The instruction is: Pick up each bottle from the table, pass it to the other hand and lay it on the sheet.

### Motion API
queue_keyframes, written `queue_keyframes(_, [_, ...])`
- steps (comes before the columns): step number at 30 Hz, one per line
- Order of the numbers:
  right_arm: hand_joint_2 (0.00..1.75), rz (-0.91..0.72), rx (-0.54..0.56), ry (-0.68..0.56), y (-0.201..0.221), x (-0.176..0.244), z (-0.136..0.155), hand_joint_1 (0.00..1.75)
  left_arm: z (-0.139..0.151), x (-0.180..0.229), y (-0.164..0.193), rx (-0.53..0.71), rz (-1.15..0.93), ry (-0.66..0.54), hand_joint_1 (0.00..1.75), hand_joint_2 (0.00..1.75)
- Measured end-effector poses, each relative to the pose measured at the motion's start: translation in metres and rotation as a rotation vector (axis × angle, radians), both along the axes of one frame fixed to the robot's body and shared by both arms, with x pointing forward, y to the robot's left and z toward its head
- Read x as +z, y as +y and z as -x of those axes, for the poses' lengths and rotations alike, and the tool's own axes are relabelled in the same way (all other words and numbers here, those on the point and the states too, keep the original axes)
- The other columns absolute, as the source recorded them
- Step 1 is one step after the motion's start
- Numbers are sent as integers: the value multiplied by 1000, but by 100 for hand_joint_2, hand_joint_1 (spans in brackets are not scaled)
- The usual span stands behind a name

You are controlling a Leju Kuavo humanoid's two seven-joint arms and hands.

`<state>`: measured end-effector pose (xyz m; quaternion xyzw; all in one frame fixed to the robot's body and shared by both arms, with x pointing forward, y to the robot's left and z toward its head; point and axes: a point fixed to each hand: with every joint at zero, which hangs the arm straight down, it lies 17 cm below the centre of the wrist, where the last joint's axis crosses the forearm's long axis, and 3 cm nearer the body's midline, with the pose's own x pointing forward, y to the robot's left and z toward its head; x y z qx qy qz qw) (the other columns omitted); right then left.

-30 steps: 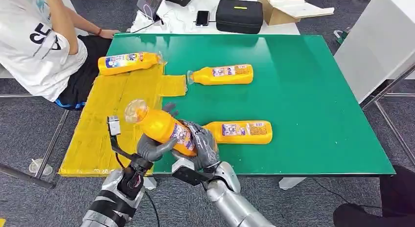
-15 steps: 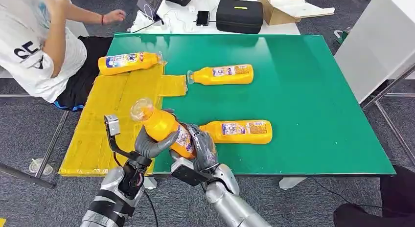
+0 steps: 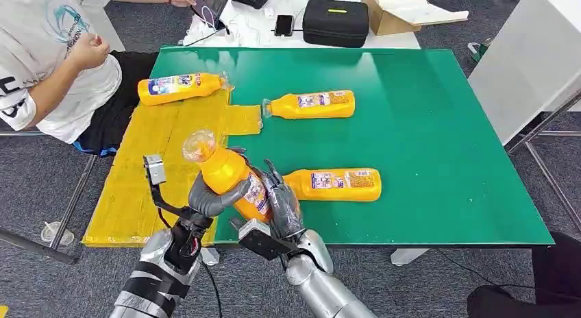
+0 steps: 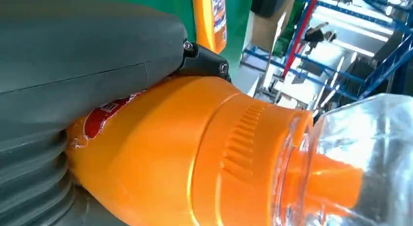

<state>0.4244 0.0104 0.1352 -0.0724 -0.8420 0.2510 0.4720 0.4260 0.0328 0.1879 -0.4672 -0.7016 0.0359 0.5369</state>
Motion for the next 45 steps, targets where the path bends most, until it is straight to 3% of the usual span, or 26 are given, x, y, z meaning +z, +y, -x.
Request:
queue_keyframes(9, [0, -65, -66, -16, -21, 15, -7, 0, -58, 24, 63, 391, -154, -63, 175, 175])
queue_keyframes(19, [0, -90, -90, -38, -29, 26, -8, 0, -69, 32, 86, 478, -174, -86, 175, 175])
queue_keyframes(24, [0, -163, -125, -88, -42, 48, -3, 0, -83, 40, 130, 841, -466, -210, 175, 175])
queue_keyframes(26, [0, -215, -145, -123, -53, 65, 0, 0, -86, 49, 141, 986, -679, -341, 175, 175])
queue_keyframes(28, [0, -263, -155, -148, -62, 81, 2, 0, -92, 49, 139, 1052, -917, -480, 175, 175])
queue_keyframes(31, [0, -317, -140, -187, -70, 101, 6, 0, -103, 23, 112, 971, -1266, -684, 175, 175])
queue_keyframes(35, [0, -349, -116, -227, -73, 119, 10, 0, -106, -44, 83, 698, -1574, -844, 175, 175])
queue_keyframes(37, [0, -352, -107, -234, -73, 122, 11, 0, -104, -74, 81, 577, -1656, -852, 175, 175])
queue_keyframes(41, [0, -353, -86, -235, -68, 123, 13, 0, -92, -127, 89, 364, -1706, -759, 175, 175])
queue_keyframes(45, [0, -353, -78, -234, -67, 123, 13, 0, -85, -149, 97, 286, -1726, -712, 175, 175])
